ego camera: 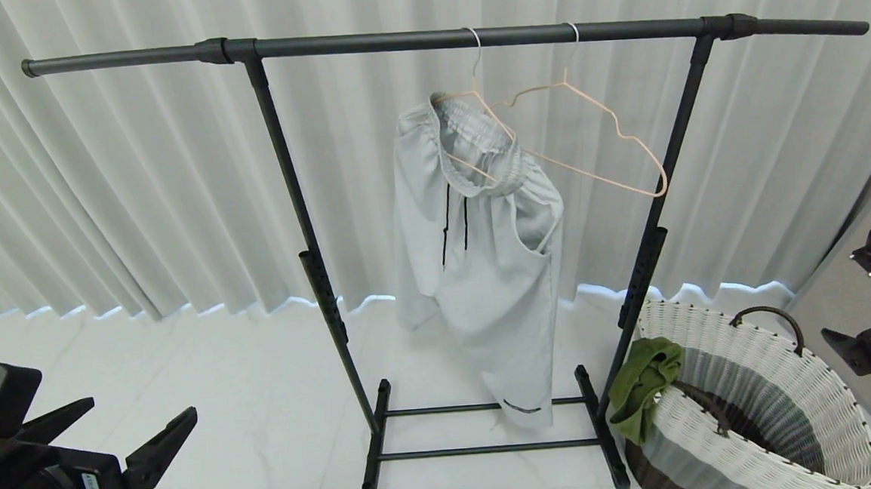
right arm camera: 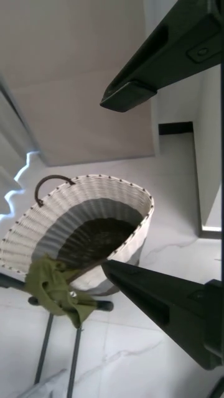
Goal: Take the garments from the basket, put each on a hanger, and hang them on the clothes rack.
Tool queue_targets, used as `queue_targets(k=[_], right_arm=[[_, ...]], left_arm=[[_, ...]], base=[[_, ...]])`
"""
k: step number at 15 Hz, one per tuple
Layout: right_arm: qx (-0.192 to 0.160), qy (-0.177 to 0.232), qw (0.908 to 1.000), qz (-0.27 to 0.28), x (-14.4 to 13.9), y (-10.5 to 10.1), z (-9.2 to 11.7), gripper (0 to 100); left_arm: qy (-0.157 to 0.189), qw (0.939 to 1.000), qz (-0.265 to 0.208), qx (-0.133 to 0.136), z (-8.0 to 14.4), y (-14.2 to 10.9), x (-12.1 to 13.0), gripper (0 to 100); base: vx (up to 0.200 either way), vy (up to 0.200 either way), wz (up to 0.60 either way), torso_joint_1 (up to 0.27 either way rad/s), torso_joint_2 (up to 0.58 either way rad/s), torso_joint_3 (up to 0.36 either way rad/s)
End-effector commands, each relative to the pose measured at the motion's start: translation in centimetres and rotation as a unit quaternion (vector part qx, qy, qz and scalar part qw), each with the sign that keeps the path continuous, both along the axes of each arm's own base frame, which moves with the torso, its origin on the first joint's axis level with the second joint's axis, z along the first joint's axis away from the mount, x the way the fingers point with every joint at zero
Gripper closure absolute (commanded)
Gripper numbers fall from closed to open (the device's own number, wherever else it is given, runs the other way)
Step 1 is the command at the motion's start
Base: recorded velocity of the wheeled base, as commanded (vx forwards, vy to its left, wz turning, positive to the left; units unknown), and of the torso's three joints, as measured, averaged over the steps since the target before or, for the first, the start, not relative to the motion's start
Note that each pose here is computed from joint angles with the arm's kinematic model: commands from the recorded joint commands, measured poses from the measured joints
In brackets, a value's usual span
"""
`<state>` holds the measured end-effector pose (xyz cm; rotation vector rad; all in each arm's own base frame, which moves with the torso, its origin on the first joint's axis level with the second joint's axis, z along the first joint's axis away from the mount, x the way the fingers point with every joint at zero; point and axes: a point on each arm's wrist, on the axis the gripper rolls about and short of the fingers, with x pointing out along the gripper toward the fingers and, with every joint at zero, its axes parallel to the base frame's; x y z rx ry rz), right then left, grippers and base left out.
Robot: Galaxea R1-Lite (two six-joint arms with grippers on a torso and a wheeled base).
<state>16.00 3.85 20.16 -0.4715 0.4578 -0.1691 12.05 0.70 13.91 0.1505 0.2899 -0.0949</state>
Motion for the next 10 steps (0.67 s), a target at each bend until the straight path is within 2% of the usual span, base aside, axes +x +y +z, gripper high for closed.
queue_targets(k=[1,4,10], right_arm=[[-0.002,0.003,1.0,0.0,0.03,-0.01,-0.16,0],[-0.01,0.018,0.9998,-0.004,-0.11,-0.24,-0.9,0],[-0.027,0.029,0.9992,0.003,-0.08,-0.25,-1.14,0]], left_arm=[[0.008,0.9999,0.007,-0.001,-0.27,0.04,0.06,0],[0.023,0.9997,0.008,0.0,-1.02,-0.01,-0.27,0],[0.013,0.9999,0.006,0.002,-0.3,0.04,0.43,0]], base=[[0.0,0.0,0.0,-0.212,0.49,0.276],[0.0,0.0,0.0,-0.203,0.49,0.286],[0.0,0.0,0.0,-0.186,0.48,0.29]])
